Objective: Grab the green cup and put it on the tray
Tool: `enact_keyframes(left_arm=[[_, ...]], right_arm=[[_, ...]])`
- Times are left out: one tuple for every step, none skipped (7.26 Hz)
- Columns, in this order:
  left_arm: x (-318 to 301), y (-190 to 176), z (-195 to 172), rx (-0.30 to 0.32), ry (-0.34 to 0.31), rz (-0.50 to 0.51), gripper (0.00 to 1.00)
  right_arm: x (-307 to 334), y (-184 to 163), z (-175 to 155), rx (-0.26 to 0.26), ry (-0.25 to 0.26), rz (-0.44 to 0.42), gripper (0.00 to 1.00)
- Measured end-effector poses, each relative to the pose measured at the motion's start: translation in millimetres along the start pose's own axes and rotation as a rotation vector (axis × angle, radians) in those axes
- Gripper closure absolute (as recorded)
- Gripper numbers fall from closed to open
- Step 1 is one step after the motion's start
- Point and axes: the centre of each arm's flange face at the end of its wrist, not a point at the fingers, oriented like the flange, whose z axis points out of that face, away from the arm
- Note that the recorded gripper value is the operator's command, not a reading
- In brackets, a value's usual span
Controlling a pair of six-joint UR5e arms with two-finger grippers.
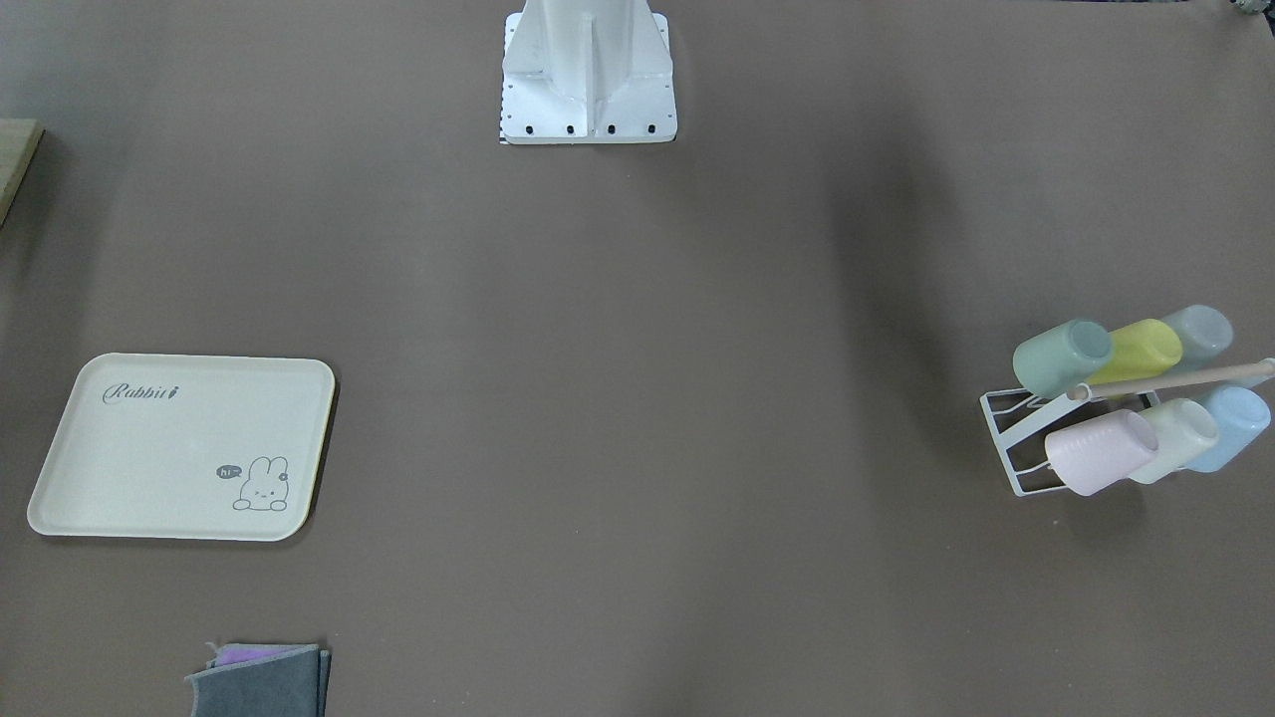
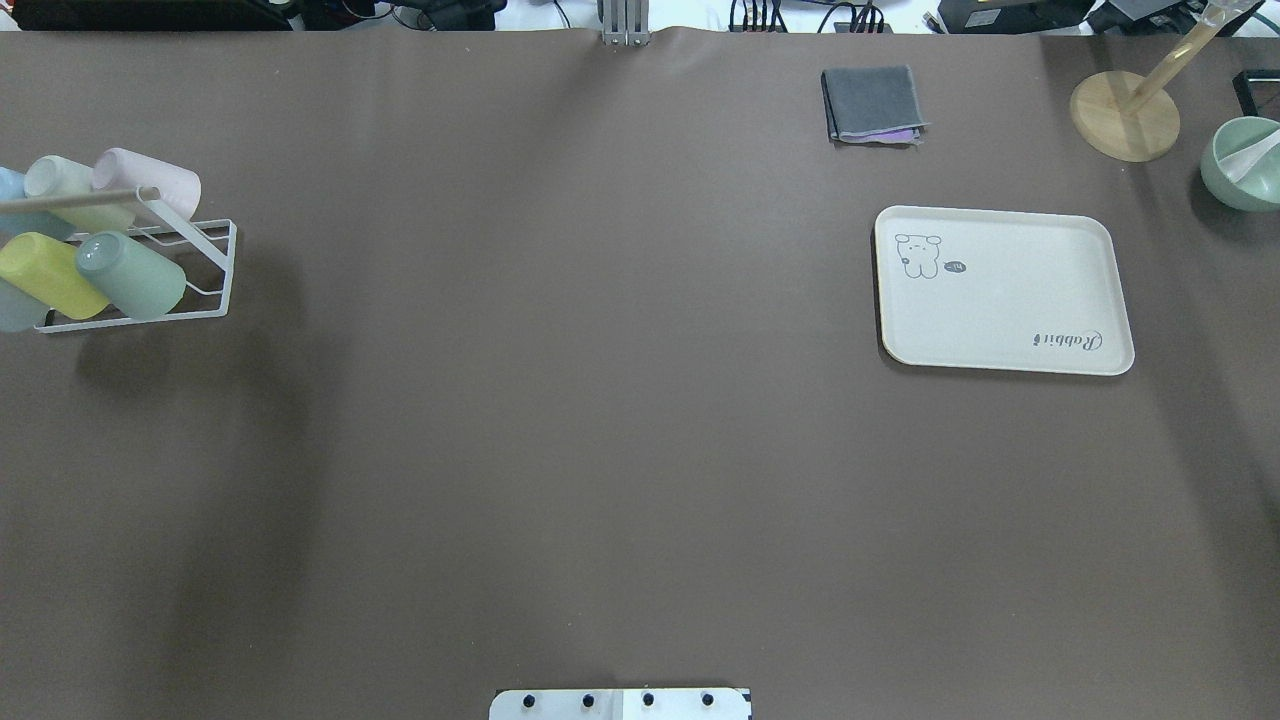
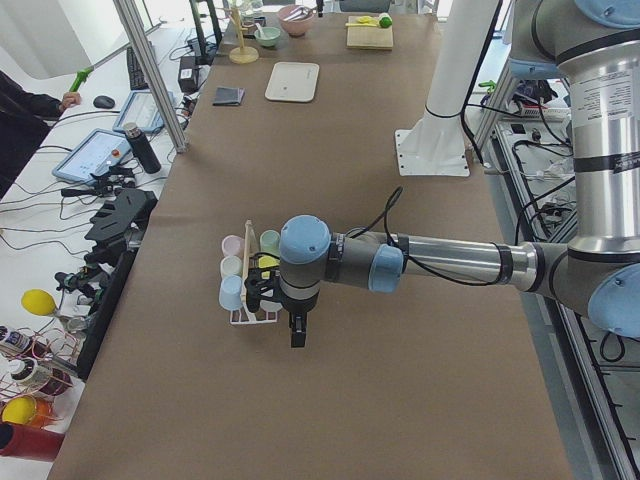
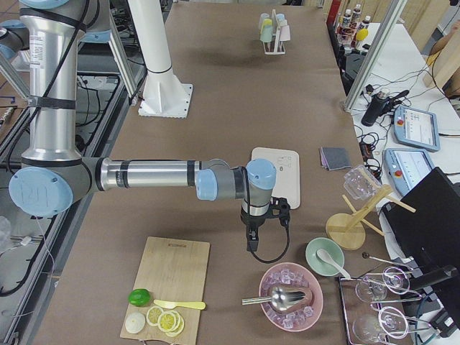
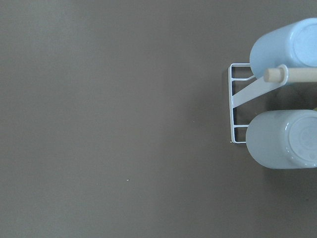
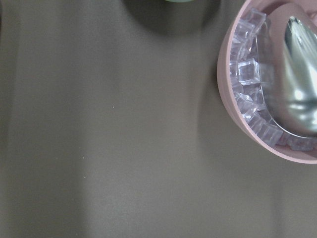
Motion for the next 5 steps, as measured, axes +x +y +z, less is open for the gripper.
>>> enact_keyframes(left_arm=[[-1, 1, 1, 0.0, 0.0, 0.001, 0.01], [-1, 1, 1, 0.001, 0.0, 0.002, 0.02], [-1, 1, 1, 0.003, 0.001, 0.004, 0.02], [-1, 1, 1, 0.003, 0.001, 0.005, 0.02], [-1, 0, 1, 0.003, 0.0, 0.006, 0.02]], right_arm=[[-2, -8, 1, -0.001, -0.002, -0.002, 0.0], [-4, -13, -2, 0.005, -0.003, -0.007, 0.0], [-4, -13, -1, 0.005, -0.003, -0.011, 0.0], [0, -11, 6, -0.011, -0.003, -0.003, 0.0], [4, -8, 12, -0.024, -0.006, 0.005, 0.0]])
